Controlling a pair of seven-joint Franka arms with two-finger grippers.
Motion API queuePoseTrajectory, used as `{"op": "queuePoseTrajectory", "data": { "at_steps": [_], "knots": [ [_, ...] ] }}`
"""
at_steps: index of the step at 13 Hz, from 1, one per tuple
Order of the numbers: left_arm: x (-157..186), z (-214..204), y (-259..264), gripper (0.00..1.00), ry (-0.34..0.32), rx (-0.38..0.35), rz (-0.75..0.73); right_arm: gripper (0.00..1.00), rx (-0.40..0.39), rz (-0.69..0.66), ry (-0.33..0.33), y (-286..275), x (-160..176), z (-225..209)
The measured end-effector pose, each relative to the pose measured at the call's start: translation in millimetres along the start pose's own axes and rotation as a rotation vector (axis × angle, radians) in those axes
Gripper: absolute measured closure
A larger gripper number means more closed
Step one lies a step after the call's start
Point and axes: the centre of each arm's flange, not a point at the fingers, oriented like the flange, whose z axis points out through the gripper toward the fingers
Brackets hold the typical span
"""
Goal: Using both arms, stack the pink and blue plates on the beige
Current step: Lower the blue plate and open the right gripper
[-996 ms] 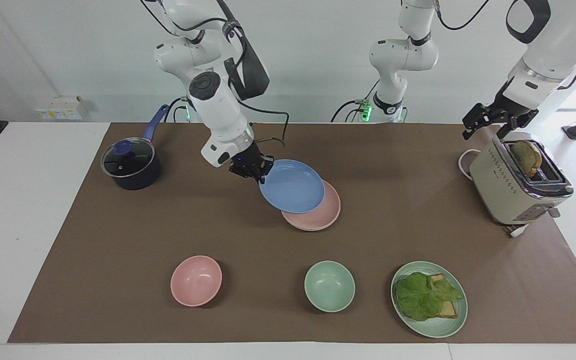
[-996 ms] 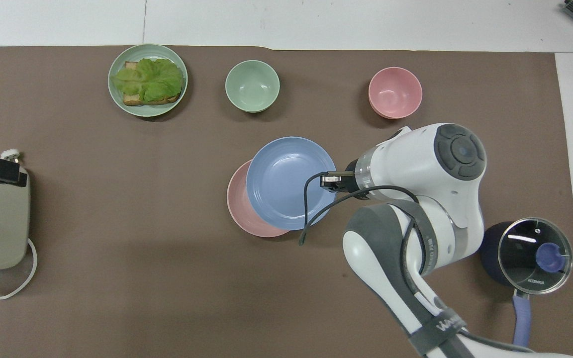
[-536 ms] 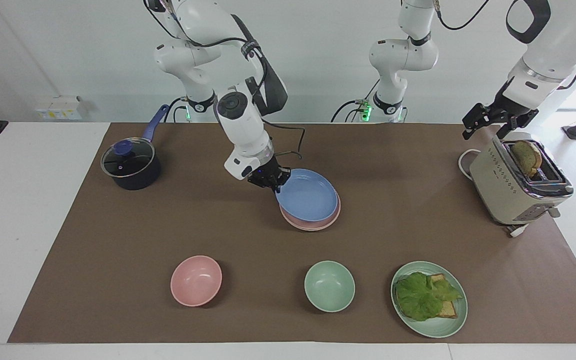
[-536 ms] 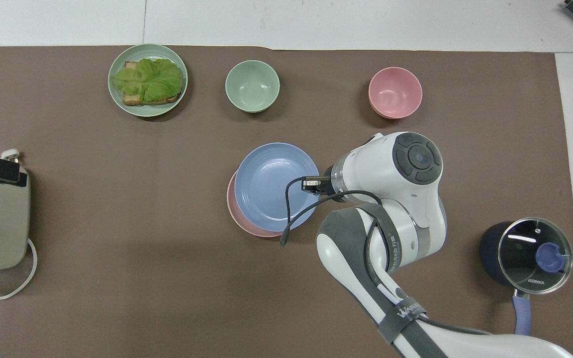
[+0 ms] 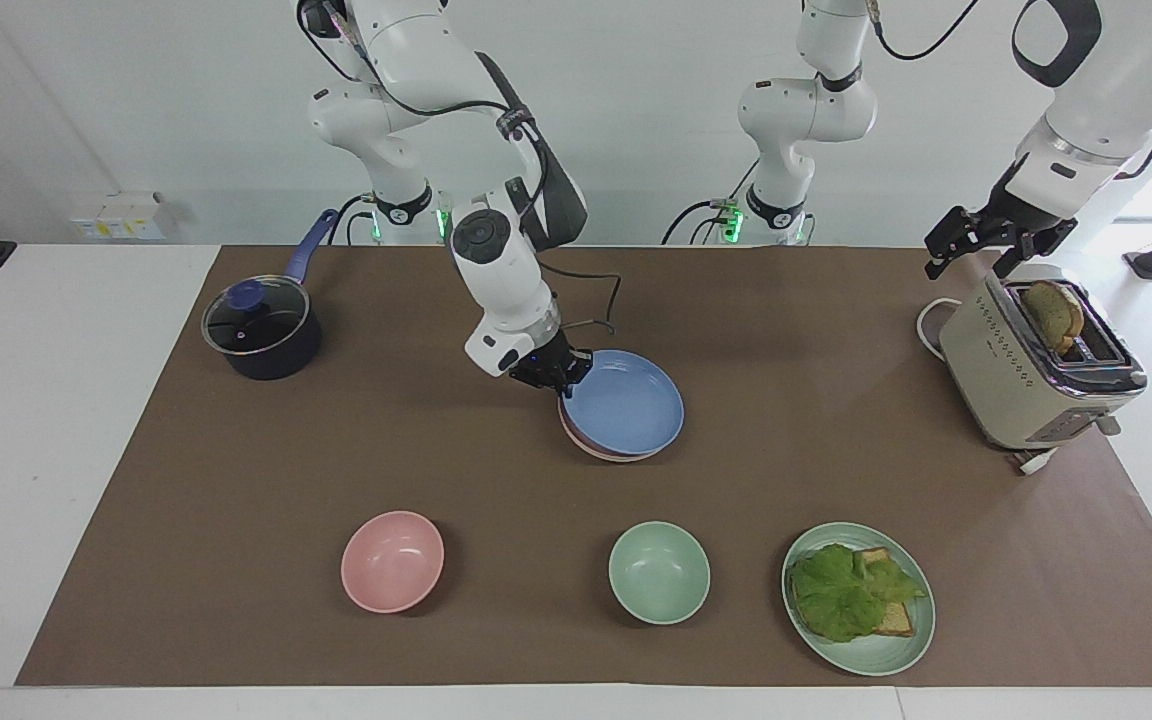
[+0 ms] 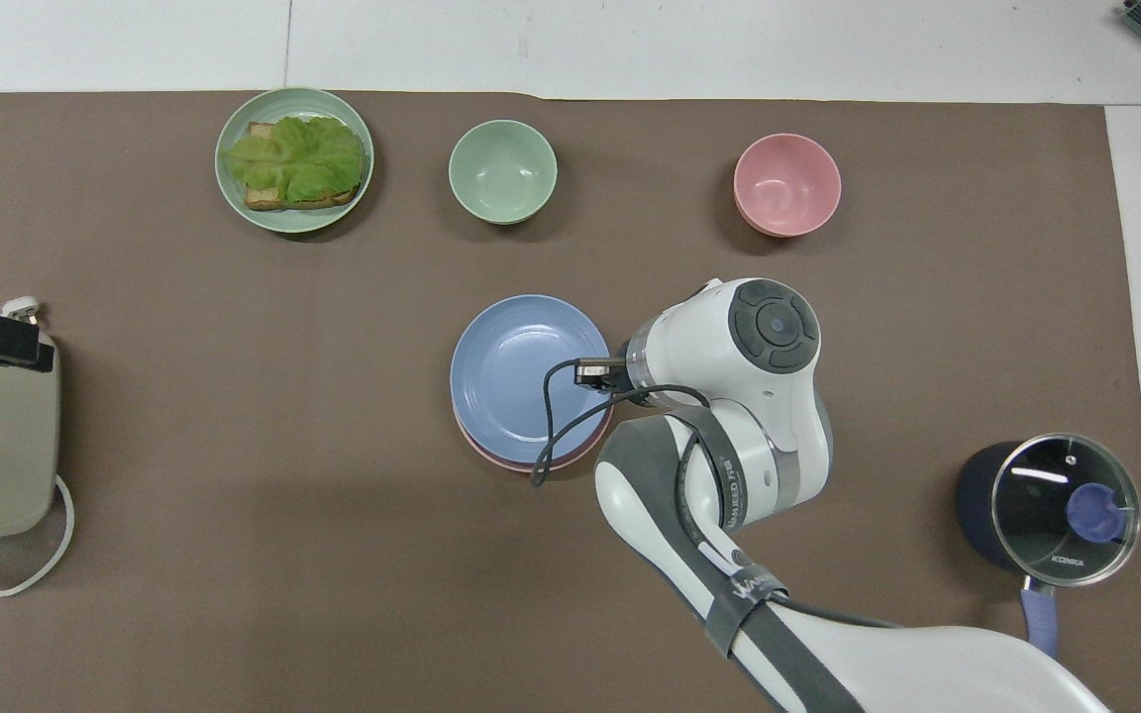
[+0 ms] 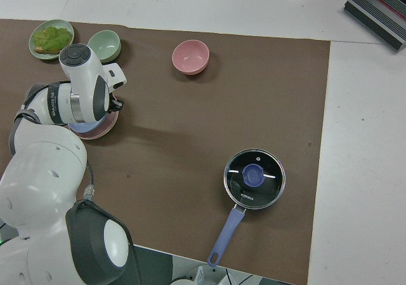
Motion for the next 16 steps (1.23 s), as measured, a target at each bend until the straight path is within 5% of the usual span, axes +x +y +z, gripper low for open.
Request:
{"op": "queuePoseTrajectory", "data": {
  "at_steps": [12,16],
  "knots": [
    [0.0,0.0,0.0,0.00,0.000,0.000,0.000,0.91,-0.007,0.005,-0.008,2.9,1.1,8.5],
    [0.0,0.0,0.0,0.00,0.000,0.000,0.000,0.44,0.000,0.005,0.007,2.0,4.6,4.6]
  ]
}}
